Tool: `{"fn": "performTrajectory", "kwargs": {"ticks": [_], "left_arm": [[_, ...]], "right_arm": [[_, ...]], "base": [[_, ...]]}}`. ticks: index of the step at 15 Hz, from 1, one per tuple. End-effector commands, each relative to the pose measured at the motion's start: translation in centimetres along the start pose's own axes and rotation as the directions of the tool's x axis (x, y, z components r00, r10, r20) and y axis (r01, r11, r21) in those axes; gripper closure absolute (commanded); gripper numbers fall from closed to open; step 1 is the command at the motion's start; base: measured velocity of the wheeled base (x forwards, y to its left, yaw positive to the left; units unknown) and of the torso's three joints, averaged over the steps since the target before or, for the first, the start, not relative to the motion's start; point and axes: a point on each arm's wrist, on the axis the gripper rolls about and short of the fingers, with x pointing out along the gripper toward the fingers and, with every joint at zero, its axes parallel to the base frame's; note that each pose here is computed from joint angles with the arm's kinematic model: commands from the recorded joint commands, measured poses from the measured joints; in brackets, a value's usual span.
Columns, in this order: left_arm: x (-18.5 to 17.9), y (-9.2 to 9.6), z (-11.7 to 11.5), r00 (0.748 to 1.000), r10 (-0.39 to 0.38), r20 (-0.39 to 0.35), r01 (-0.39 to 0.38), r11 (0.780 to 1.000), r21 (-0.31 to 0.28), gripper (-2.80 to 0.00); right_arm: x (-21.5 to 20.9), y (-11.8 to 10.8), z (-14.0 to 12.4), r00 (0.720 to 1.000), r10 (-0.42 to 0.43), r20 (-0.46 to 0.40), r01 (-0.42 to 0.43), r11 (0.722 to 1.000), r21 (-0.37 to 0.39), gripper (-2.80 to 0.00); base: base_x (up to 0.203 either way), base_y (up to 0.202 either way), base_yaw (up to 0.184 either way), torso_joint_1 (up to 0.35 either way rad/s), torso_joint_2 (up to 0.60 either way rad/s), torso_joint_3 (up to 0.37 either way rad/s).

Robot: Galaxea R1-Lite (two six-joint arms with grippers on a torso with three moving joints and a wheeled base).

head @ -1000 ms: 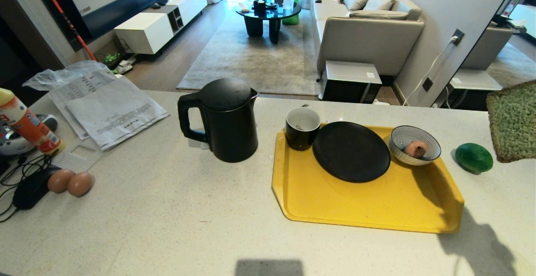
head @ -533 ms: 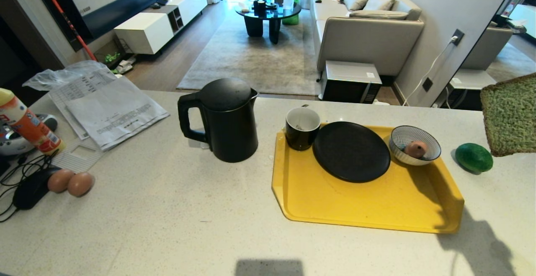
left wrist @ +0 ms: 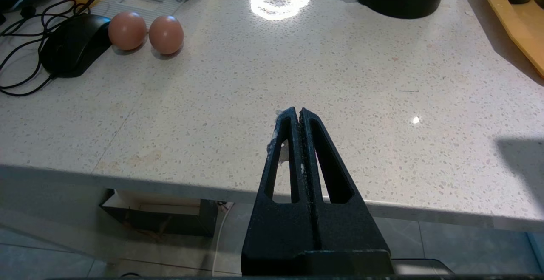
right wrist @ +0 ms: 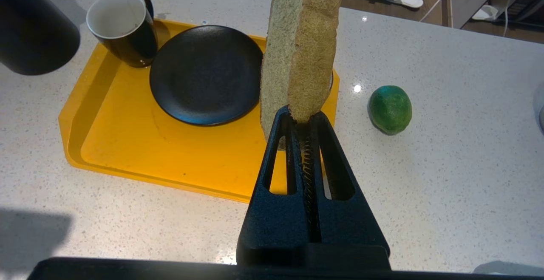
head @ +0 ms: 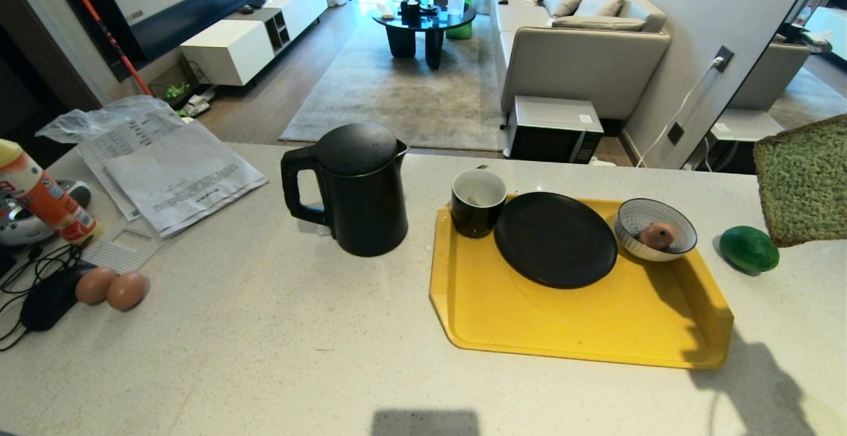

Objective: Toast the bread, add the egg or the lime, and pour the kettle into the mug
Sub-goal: Put the bread slices in the toaster

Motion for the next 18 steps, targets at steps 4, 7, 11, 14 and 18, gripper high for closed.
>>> {"fn": "performTrajectory", "kwargs": {"ticks": [4, 7, 11, 14, 18], "left_arm": [[0.09, 0.01, -0.42, 1.000, 0.002, -0.012, -0.002, 1.000, -0.003, 0.00], [0.09, 0.01, -0.42, 1.000, 0.001, -0.012, -0.001, 1.000, -0.003, 0.00], [0.09, 0.01, -0.42, 1.000, 0.001, -0.012, -0.001, 1.000, -0.003, 0.00], [0.09, 0.01, -0.42, 1.000, 0.002, -0.012, -0.002, 1.000, -0.004, 0.00], [0.09, 0.01, -0.42, 1.000, 0.000, -0.012, 0.000, 1.000, -0.004, 0.00]], "right_arm": [[0.13, 0.00, 0.48, 1.000, 0.000, 0.007, 0.000, 1.000, 0.000, 0.00], [0.01, 0.00, 0.52, 1.000, 0.000, 0.012, 0.000, 1.000, 0.000, 0.00], [-0.26, -0.02, 0.65, 1.000, -0.001, 0.023, 0.001, 1.000, 0.001, 0.00], [-0.25, -0.02, 0.63, 1.000, -0.001, 0.022, 0.001, 1.000, 0.001, 0.00], [-0.27, -0.02, 0.66, 1.000, -0.001, 0.023, 0.000, 1.000, 0.002, 0.00]], "base": [[0.000, 0.000, 0.000, 0.000, 0.00, 0.000], [0.000, 0.000, 0.000, 0.000, 0.00, 0.000], [0.000, 0.000, 0.000, 0.000, 0.00, 0.000], [-0.019, 0.000, 0.000, 0.004, 0.00, 0.001], [-0.111, 0.000, -0.001, 0.000, 0.00, 0.002]]}}
